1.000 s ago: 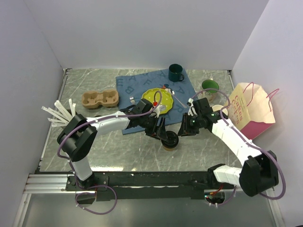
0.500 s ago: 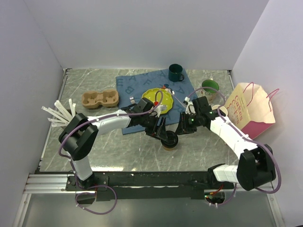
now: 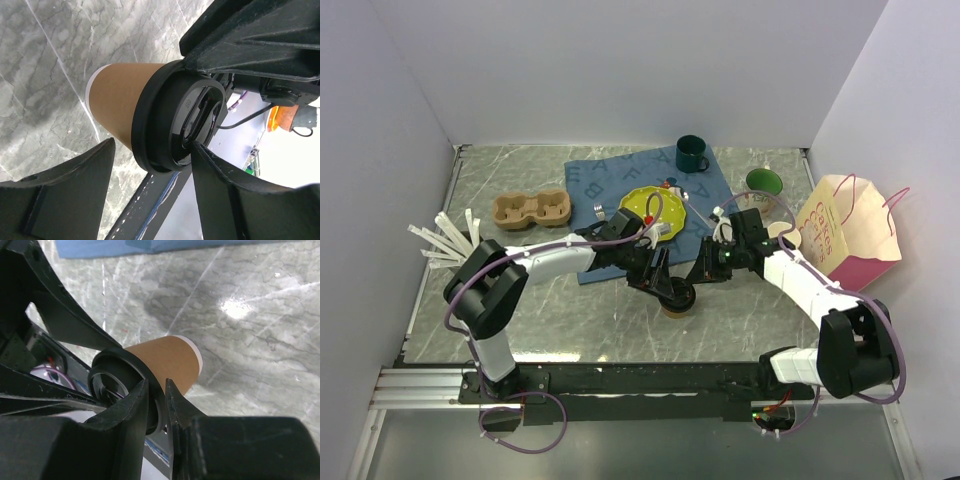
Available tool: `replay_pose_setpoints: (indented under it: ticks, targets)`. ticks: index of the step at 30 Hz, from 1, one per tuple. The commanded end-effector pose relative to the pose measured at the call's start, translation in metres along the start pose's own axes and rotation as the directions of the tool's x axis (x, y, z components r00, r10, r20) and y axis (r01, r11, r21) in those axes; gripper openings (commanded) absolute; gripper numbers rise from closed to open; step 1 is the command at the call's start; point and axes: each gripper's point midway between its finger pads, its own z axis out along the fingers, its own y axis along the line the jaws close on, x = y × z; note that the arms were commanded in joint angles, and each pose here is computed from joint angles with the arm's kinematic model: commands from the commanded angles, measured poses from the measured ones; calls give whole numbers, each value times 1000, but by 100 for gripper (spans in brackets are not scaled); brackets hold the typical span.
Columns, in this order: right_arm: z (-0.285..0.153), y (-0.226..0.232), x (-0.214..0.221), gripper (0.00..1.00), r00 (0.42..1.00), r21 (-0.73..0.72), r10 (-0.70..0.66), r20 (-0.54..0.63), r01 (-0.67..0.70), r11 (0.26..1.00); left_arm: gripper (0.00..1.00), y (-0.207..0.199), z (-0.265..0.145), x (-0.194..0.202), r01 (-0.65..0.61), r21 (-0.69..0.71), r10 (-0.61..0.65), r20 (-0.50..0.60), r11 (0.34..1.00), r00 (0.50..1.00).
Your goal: Pack the takeout coffee
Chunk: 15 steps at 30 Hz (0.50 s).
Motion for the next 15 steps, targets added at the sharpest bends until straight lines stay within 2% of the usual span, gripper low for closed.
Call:
replay_pose_setpoints:
  ticks: [1, 4, 8, 15]
  targets:
    - [18, -51, 41, 25, 992, 185, 81, -101, -61, 981, 66, 68, 10, 42, 69, -230, -83, -53, 971, 995]
    - [10, -43, 33, 25, 993, 182, 77, -87, -60, 982, 66, 65, 8, 39, 61, -229, -73, -45, 971, 996]
    - [-11, -16, -4, 27, 999, 162, 42, -24, -38, 986, 66, 59, 5, 33, 60, -208, -69, -37, 976, 997]
    - [-44, 19, -29, 39, 999, 133, 19, 27, -22, 991, 73, 23, -12, 6, 75, -86, -74, 16, 993, 997]
